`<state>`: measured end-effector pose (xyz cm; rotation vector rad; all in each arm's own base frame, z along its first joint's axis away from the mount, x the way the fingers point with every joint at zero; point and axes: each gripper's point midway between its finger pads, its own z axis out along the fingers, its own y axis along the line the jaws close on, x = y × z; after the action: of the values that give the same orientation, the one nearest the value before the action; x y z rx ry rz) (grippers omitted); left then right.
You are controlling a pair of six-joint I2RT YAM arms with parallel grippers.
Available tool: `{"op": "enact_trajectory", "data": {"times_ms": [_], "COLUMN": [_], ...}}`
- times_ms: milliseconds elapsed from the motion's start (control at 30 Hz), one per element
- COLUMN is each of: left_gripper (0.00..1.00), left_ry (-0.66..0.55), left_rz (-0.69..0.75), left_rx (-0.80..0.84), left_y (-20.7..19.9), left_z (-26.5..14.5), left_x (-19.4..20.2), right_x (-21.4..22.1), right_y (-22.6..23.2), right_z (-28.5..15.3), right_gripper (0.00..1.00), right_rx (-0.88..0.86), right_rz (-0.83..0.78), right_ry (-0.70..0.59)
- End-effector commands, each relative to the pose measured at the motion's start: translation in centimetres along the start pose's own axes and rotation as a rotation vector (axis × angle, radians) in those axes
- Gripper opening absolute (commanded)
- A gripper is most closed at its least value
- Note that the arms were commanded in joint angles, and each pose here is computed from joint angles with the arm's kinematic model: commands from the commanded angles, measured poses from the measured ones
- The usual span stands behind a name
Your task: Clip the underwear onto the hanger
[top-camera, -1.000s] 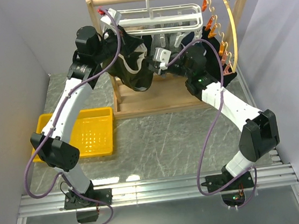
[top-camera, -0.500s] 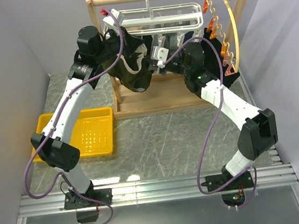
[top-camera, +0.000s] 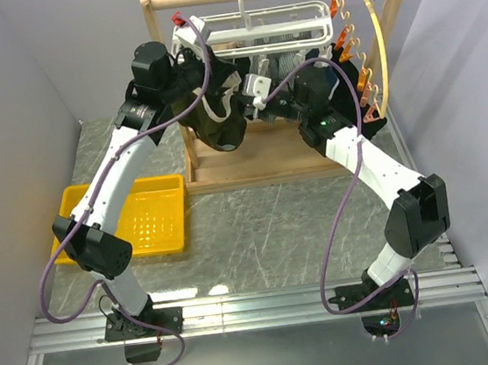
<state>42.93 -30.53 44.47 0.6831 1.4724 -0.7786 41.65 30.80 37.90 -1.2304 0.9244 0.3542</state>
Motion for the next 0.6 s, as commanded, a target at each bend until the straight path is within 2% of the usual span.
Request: {"op": "enact_trajectory", "data": {"times_ms": [0,567], "left_gripper": [0.00,0.00], "left_ry": [0.466,0.530], "left_rz": [-0.216,-0.107], "left_rx": [0.048,-0.025], "left_y": [-1.9,-0.4], "left_z": [-1.7,-2.2], "left_x": [13.9,15.2], "right_x": [-2.5,-3.9], "right_y": [-1.9,-2.8], "right_z": [0.3,0.2], "right_gripper": [0.00,0.00], "right_rx": [0.030,0.041], "right_rz": [-0.055,-0.062], "right_ry": [-0.043,-0.055]}}
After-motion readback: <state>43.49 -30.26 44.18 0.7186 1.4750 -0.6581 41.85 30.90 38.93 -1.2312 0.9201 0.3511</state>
